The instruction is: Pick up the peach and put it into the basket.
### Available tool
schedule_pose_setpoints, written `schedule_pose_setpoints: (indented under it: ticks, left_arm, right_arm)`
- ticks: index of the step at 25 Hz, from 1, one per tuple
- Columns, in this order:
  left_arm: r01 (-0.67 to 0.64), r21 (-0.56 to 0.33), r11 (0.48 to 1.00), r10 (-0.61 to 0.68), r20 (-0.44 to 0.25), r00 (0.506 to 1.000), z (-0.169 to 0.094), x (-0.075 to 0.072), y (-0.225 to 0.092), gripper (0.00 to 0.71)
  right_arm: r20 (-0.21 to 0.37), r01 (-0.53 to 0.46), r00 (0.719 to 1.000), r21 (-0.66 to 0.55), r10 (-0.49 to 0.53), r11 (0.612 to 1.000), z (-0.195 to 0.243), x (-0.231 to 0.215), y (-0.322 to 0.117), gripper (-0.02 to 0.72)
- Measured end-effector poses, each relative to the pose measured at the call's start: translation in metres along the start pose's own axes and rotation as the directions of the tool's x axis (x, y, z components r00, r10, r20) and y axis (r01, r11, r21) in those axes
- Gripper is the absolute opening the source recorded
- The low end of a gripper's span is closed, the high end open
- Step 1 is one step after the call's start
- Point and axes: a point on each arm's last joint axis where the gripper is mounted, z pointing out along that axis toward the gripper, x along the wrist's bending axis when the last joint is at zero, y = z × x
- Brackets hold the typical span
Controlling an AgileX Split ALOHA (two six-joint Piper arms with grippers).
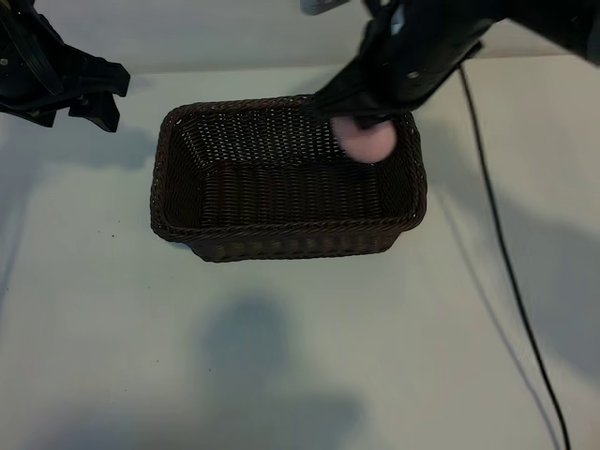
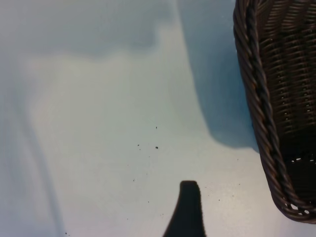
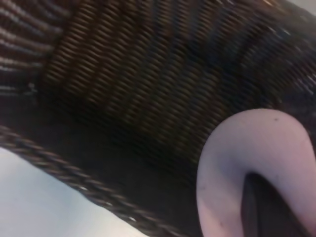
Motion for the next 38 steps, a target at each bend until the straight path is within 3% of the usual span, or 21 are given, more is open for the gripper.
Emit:
schedule_pose_setpoints:
  ticks: [4, 12, 15, 19, 24, 27, 30, 38]
  left_arm:
    - [-0.003, 0.0, 1.0, 0.003, 0.0, 1.0, 0.0, 0.0, 0.0, 0.599]
    - [-0.003, 0.0, 1.0, 0.003, 0.0, 1.0, 0.0, 0.0, 0.0, 0.599]
    - [-0.003, 0.0, 1.0, 0.003, 0.0, 1.0, 0.0, 0.0, 0.0, 0.599]
    - [-0.003, 0.0, 1.0, 0.003, 0.0, 1.0, 0.0, 0.0, 0.0, 0.599]
    - [-0.003, 0.0, 1.0, 0.003, 0.0, 1.0, 0.0, 0.0, 0.0, 0.599]
    - [-0.003, 0.0, 1.0, 0.003, 0.0, 1.0, 0.0, 0.0, 0.0, 0.599]
    - [-0.003, 0.0, 1.0, 0.003, 0.0, 1.0, 0.0, 0.0, 0.0, 0.599]
    - [0.001, 0.0, 1.0, -0.001, 0.0, 1.0, 0.0, 0.0, 0.0, 0.599]
  right_arm:
    - [-0.003, 0.012, 1.0, -0.004, -0.012, 1.0, 0.023, 0.004, 0.002, 0.067]
    - [0.011, 0.039, 0.999, 0.07, -0.04, 0.997, 0.109, 0.0, -0.01, 0.068]
    - [0.013, 0.039, 0.999, 0.086, -0.04, 0.996, 0.12, -0.001, -0.013, 0.092]
    - [0.013, 0.039, 0.999, 0.095, -0.04, 0.995, 0.12, -0.001, -0.014, 0.259]
    - [0.016, 0.042, 0.999, 0.138, -0.045, 0.989, 0.113, -0.001, -0.017, 0.598]
    - [0.014, 0.038, 0.999, 0.114, -0.04, 0.993, 0.098, 0.0, -0.012, 0.688]
    - [0.011, 0.02, 1.0, 0.072, -0.021, 0.997, 0.075, 0.001, -0.005, 0.691]
    - [0.055, 0.045, 0.997, 0.073, -0.049, 0.996, 0.018, 0.001, 0.019, 0.576]
